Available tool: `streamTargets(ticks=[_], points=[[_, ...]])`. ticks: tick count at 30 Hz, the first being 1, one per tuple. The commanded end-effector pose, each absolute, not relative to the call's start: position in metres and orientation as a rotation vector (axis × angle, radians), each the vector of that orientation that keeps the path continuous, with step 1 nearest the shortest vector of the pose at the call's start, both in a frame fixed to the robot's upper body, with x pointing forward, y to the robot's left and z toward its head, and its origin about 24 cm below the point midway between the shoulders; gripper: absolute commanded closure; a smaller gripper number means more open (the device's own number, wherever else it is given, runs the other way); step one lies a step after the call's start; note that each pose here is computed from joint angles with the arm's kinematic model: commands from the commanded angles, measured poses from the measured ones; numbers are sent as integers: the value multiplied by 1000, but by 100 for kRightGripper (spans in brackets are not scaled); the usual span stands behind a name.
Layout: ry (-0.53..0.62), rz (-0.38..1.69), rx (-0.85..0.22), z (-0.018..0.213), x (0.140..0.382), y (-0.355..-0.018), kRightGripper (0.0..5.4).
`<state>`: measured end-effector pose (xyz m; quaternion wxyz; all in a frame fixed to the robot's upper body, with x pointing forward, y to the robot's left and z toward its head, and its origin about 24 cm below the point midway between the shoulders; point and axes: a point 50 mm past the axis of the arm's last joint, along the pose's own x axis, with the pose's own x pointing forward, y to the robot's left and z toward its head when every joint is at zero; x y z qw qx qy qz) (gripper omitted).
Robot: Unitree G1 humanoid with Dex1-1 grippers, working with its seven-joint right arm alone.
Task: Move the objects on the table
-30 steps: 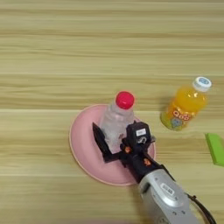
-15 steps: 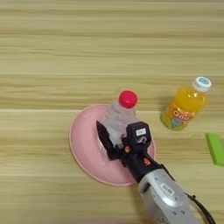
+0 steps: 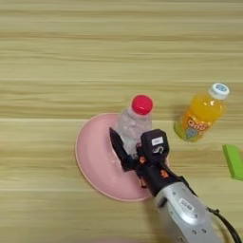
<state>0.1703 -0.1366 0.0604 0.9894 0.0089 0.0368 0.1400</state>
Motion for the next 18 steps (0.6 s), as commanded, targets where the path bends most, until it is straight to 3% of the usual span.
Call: streamTargets(ticks=[1,18], points=[[-60,262,0,89,174,-141,218],[-52,95,-58,99,159,-190,218]])
